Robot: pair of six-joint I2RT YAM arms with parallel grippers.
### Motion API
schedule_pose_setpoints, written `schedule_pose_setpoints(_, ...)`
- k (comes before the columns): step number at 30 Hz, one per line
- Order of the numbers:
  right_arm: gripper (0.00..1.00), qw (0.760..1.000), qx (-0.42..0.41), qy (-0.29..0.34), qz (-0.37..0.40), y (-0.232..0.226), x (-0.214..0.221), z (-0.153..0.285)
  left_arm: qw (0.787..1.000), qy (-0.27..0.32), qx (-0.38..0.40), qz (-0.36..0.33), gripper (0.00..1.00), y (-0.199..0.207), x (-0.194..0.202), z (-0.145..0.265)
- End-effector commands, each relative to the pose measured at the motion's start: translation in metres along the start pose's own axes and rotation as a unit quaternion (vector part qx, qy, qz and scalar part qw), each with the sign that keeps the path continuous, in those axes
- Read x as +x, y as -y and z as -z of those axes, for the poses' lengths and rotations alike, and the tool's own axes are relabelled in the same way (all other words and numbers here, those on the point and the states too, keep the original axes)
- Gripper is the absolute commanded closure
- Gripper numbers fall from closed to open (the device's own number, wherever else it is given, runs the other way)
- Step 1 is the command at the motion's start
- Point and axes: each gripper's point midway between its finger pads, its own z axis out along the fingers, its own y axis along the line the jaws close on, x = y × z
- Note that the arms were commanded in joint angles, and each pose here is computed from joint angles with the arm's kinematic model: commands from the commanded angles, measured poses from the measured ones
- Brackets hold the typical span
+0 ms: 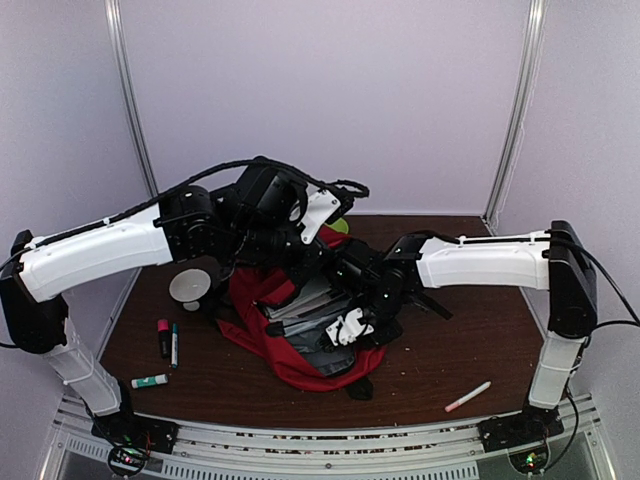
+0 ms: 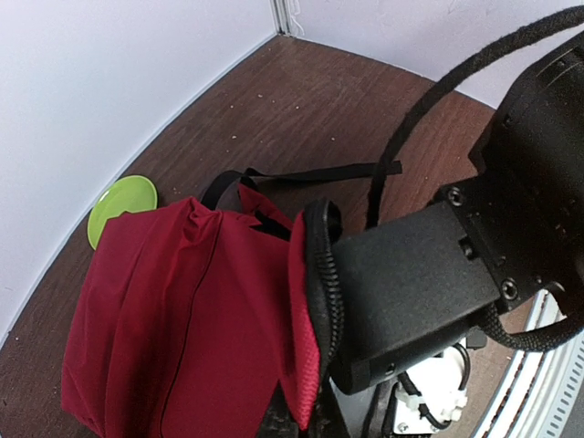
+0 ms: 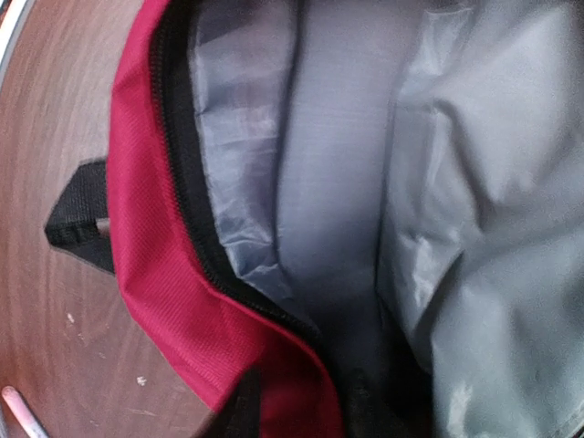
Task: Pack the student bag
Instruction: Adjust the largest pocket of the bag to the student bag.
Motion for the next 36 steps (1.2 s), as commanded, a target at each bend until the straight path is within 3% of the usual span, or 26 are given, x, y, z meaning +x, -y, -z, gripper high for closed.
schedule_pose_setpoints(1,0.96,1.0,0.009,-0.025,0.011,0.005,0.0,0.006,0.999,0.036,0.011,-0.001,1.0,0.009,-0.016,0.001)
schedule_pose_setpoints(2,1.0,1.0,0.004,-0.022,0.012,0.002,-0.001,0.013,0.999,0.034,0.009,-0.002,1.0,0.008,-0.014,0.001)
schedule_pose_setpoints(9,1.0,0.991,0.05,0.12,0.018,-0.02,-0.032,0.114,1.0,0.002,-0.014,0.011,1.0,-0.012,0.008,-0.018)
schedule_pose_setpoints(14,1.0,0.982,0.089,0.169,-0.004,-0.025,-0.032,0.156,1.0,-0.014,-0.019,0.015,1.0,-0.02,0.023,-0.038)
schedule_pose_setpoints(17,1.0,0.977,0.094,0.191,-0.022,-0.026,-0.027,0.15,0.999,-0.027,-0.015,0.014,1.0,-0.019,0.029,-0.047)
schedule_pose_setpoints(24,1.0,0.988,0.025,0.147,-0.038,-0.056,-0.007,0.097,0.999,-0.004,0.026,0.028,1.0,-0.008,0.007,-0.022)
schedule_pose_setpoints(29,0.8,0.984,-0.013,0.164,-0.062,-0.08,-0.003,0.101,0.996,0.03,0.08,0.02,1.0,0.008,0.002,0.002)
schedule_pose_setpoints(33,0.49,0.977,-0.017,0.19,-0.096,-0.091,0.012,0.127,0.993,0.011,0.117,-0.009,1.0,0.033,0.022,-0.001)
schedule_pose_setpoints(36,0.42,0.97,-0.028,0.21,-0.121,-0.097,0.028,0.148,0.987,-0.029,0.148,-0.058,1.0,0.068,0.045,-0.002)
